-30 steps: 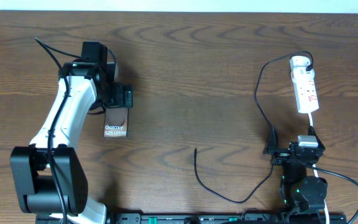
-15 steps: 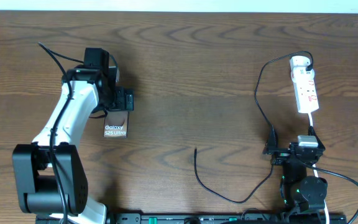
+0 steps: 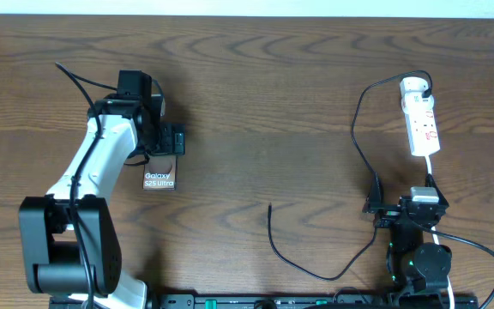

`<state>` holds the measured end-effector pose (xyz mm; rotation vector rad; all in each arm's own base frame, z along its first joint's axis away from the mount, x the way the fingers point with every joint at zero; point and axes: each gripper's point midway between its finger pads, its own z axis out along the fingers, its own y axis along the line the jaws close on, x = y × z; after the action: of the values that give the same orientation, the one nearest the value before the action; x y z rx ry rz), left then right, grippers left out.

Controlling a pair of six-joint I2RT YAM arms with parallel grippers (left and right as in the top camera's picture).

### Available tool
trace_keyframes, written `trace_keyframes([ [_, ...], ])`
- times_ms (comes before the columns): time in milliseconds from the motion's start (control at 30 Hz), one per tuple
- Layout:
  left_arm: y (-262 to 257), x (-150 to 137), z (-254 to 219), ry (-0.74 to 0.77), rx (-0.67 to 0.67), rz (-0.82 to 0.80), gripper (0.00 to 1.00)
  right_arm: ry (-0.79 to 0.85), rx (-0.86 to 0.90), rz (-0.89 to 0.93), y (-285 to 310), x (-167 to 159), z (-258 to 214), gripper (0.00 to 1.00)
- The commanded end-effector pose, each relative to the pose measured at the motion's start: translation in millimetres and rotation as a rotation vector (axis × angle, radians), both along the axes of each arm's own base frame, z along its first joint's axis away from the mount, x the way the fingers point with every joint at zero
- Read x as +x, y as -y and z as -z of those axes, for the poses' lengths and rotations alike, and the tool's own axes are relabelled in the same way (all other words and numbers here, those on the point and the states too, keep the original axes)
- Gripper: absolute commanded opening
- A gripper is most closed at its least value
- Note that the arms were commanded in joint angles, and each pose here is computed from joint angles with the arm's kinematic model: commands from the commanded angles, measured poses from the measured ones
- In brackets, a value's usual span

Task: Plug charger to phone and switch on socket
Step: 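Move the left gripper over the Galaxy phone and lower toward it, then lower the left gripper onto the phone's long edges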

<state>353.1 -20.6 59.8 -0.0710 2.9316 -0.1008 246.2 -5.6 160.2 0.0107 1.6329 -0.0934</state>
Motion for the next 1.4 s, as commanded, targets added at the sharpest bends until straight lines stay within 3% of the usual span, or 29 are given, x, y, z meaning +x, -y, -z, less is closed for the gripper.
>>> trace_keyframes([
  [0, -4.5, -0.3, 17.8, -0.039, 0.026, 0.006, 0.98, -0.002, -0.012, -0.003, -0.8, -0.3, 0.5, 0.99],
  [1367, -14.1, 2.4, 32.5, -0.059, -0.012, -0.032, 0.98, -0.002, -0.012, -0.003, -0.8, -0.3, 0.5, 0.99],
])
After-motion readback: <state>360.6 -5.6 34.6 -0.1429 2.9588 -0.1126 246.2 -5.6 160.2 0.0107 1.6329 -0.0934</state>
